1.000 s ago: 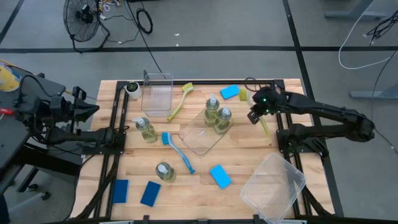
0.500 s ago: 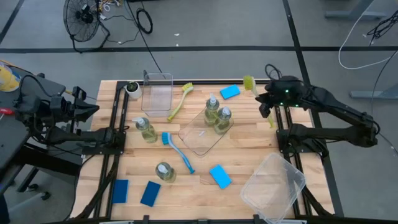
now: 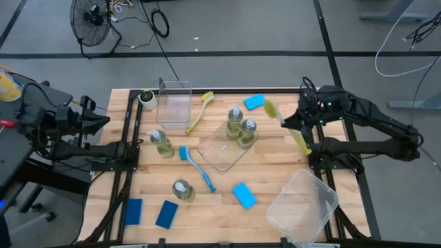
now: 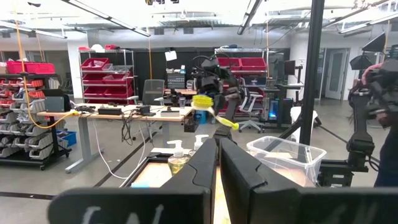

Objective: Pick & Place Kitchen Sink Supplies
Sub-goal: Put the yellow toilet brush into the transparent container

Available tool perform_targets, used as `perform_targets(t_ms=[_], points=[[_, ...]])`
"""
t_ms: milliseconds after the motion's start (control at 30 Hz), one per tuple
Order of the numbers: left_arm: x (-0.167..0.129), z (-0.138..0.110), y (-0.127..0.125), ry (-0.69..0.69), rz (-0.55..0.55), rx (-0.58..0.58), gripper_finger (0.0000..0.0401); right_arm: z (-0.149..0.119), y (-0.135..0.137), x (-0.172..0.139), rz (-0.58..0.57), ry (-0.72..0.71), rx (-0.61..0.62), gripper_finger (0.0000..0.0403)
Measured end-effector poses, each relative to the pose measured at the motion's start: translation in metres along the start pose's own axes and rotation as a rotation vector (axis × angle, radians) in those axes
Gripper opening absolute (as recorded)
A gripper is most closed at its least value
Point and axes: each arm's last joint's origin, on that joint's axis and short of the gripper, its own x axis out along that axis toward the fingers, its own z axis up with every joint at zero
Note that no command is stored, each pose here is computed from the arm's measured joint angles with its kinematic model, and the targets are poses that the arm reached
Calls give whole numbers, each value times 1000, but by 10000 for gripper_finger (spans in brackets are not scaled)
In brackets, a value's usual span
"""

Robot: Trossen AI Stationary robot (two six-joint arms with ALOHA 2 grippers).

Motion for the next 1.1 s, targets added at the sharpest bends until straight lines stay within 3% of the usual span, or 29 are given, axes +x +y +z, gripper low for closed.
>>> perform_targets(t_ms=[600, 1100], points=[[0, 0, 0, 0, 0, 0, 25, -9, 62, 31, 437, 136, -381, 25], [0, 0, 0, -1, 0, 0, 26, -36, 121, 53, 687, 210, -446, 32]])
